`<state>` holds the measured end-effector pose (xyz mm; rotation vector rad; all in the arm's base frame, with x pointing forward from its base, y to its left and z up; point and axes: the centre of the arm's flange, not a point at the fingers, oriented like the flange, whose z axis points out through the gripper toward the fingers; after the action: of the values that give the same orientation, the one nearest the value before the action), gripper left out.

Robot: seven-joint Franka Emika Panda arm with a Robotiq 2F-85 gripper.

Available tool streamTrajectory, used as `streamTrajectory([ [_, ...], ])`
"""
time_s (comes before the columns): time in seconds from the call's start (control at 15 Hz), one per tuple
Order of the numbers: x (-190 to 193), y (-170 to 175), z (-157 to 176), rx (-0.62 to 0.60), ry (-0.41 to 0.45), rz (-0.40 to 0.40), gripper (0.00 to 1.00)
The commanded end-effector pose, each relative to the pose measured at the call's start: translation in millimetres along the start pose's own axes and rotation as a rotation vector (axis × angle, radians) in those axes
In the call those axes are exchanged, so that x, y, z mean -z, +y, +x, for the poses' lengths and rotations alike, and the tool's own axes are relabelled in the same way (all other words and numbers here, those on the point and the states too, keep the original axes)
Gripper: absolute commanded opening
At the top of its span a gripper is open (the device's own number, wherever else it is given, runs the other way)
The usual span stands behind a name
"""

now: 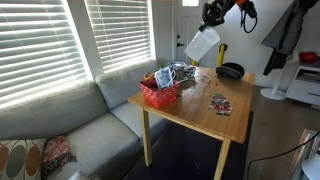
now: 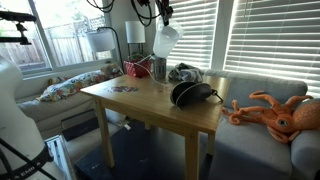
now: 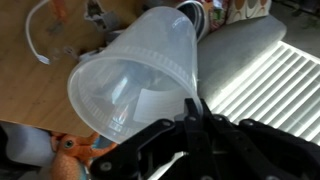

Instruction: Pick up the clear container and pour its contents onto the striped blue and white towel, put the clear container on the left side of the table

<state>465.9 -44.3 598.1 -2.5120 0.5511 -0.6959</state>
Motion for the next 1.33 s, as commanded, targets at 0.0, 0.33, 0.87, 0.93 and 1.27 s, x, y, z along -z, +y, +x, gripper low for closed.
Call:
streamTrajectory([
  [0.0,-3.7,-6.6,-27.0,-0.052,-0.056,-0.179,0.01],
  [0.33,-35.0,-5.1,-58.0,-0.08,-0.228,-0.394,0.01],
  [0.87,-64.7,-10.0,-86.9,-0.065,-0.368,-0.461,0.05],
  [0.93,-65.2,-9.6,-86.8,-0.065,-0.369,-0.462,0.05],
  [1.27,-65.3,-9.2,-86.6,-0.065,-0.369,-0.463,0.05],
])
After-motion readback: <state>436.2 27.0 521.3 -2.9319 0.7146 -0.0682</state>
